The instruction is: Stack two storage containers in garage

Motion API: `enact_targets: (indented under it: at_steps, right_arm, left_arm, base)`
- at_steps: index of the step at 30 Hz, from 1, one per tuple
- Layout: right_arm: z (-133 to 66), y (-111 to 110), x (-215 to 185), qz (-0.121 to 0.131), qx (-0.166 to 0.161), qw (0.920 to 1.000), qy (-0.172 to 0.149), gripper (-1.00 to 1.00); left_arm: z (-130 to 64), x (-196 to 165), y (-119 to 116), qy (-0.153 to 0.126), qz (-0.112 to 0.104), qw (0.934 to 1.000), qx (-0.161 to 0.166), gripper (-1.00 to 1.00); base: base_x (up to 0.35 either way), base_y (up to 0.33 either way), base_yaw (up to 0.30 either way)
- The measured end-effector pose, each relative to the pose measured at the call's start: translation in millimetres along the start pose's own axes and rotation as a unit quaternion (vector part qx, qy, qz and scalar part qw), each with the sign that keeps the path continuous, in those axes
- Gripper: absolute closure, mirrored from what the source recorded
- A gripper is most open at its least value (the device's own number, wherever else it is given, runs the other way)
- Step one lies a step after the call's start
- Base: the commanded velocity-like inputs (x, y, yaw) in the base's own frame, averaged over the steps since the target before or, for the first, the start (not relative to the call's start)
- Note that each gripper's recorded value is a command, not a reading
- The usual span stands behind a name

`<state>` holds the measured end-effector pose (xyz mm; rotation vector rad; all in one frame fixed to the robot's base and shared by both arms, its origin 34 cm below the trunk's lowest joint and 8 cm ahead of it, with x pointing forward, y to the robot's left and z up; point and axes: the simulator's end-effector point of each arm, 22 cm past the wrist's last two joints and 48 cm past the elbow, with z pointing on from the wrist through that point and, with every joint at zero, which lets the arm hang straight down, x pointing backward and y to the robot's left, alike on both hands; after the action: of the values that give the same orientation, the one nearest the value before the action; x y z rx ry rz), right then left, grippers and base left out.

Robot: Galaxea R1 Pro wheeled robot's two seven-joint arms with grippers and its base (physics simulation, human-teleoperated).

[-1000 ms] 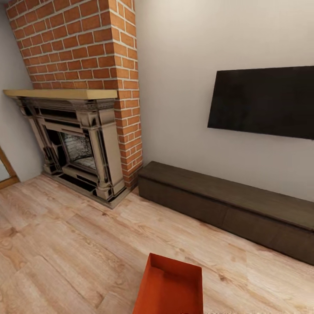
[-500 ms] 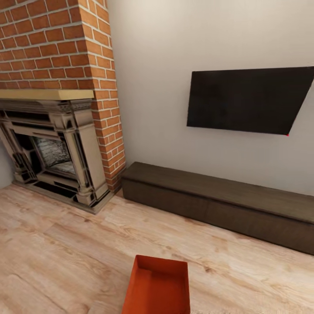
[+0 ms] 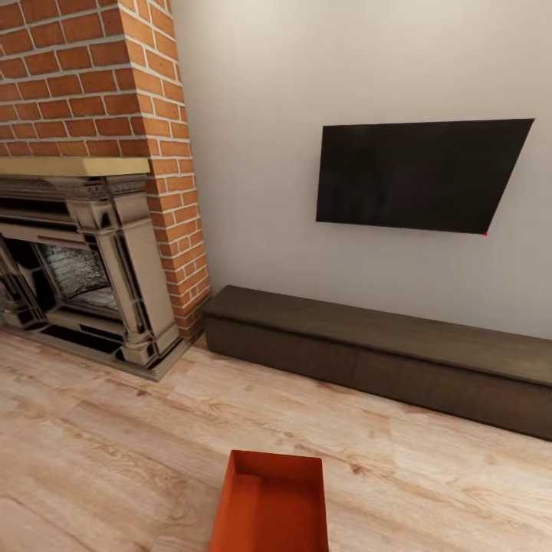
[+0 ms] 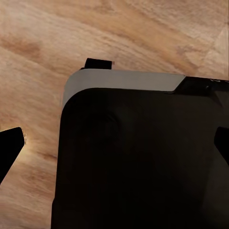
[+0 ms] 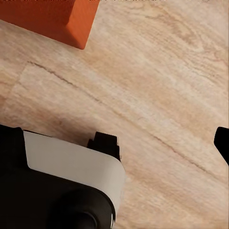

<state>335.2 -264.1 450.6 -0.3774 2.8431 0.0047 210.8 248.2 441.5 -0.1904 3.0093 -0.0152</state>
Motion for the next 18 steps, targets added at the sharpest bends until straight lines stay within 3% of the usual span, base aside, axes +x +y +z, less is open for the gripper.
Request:
enact_targets:
  at_steps: [8, 18]
  right_arm:
    - [0.0, 0.0, -0.1, 0.000, 0.000, 1.0000, 0.000, -1.00]
    - [0.0, -0.1, -0.1, 0.000, 0.000, 1.0000, 0.000, -1.00]
  left_arm:
    - [0.0, 0.2, -0.3, 0.000, 0.000, 1.0000, 0.000, -1.00]
    - [0.0, -0.1, -0.8, 0.000, 0.000, 1.0000, 0.000, -1.00]
  base:
    - [0.000, 0.293, -0.001]
    - [0.000, 0.046, 0.000]
